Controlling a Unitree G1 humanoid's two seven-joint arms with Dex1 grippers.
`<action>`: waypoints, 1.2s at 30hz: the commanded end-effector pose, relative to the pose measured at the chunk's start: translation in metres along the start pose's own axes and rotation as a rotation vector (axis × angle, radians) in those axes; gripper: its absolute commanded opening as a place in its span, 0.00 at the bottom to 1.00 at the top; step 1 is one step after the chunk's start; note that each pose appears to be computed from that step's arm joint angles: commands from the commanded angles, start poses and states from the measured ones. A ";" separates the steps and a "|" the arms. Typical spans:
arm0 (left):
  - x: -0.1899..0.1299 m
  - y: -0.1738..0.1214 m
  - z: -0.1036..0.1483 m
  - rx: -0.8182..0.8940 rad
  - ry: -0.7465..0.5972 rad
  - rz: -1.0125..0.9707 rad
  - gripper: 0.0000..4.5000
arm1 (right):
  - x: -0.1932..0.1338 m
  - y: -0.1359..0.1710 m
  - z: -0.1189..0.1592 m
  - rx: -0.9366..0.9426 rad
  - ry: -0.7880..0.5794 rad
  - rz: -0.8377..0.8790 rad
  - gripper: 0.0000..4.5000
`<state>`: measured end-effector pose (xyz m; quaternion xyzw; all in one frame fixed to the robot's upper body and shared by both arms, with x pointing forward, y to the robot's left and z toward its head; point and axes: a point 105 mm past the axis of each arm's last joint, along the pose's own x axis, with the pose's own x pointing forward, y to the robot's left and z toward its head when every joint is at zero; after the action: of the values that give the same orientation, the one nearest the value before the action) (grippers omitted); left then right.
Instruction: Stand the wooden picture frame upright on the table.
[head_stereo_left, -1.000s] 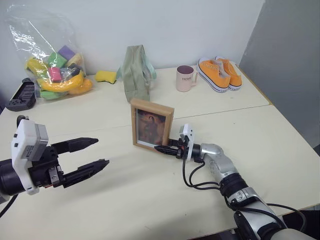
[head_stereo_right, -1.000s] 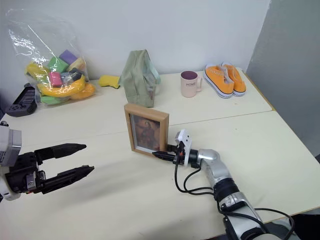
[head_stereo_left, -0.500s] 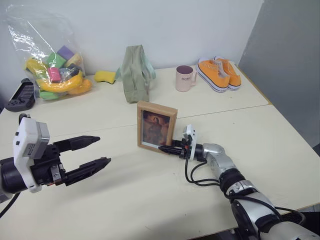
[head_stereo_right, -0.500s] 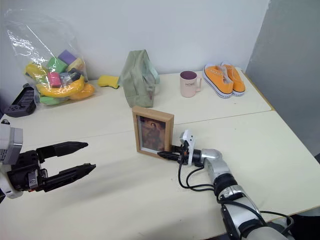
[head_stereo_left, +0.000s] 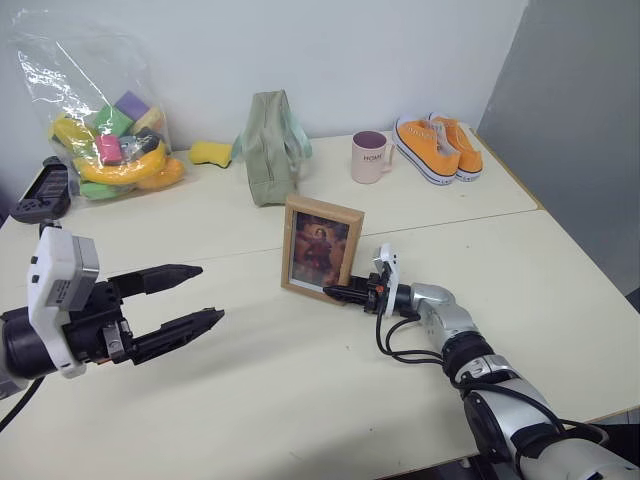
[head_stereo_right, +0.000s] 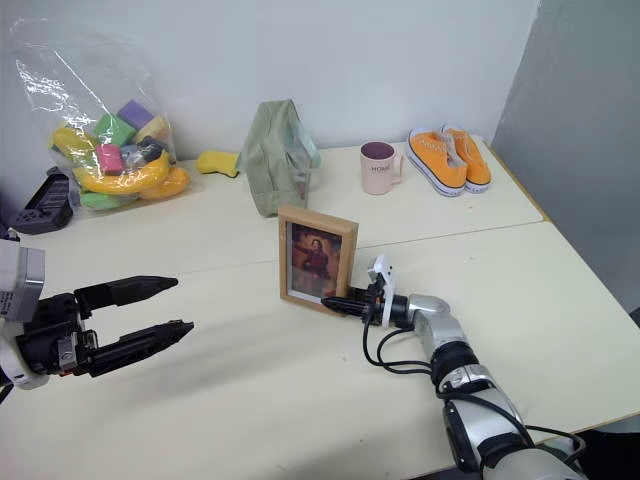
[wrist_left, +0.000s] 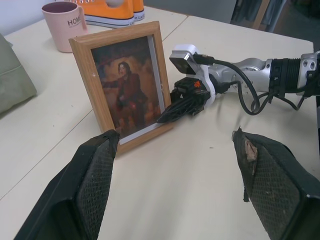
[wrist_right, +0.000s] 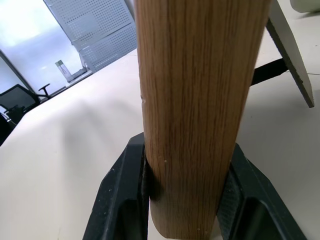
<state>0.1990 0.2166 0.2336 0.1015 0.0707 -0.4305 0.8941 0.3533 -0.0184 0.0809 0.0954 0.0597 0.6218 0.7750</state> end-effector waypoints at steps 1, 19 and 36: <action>0.000 0.002 0.004 0.012 -0.007 0.004 0.86 | 0.000 0.002 0.005 0.005 -0.017 0.018 0.30; 0.003 0.003 0.004 0.005 -0.013 -0.006 0.86 | -0.003 0.003 0.004 -0.014 0.001 0.008 0.78; 0.013 -0.006 -0.006 -0.120 -0.005 -0.075 0.86 | -0.079 0.013 0.036 -0.027 -0.059 -0.127 0.78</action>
<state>0.2027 0.2087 0.2213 0.0513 0.1020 -0.4489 0.8863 0.3328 -0.0926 0.0971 0.0917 0.0651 0.5699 0.8140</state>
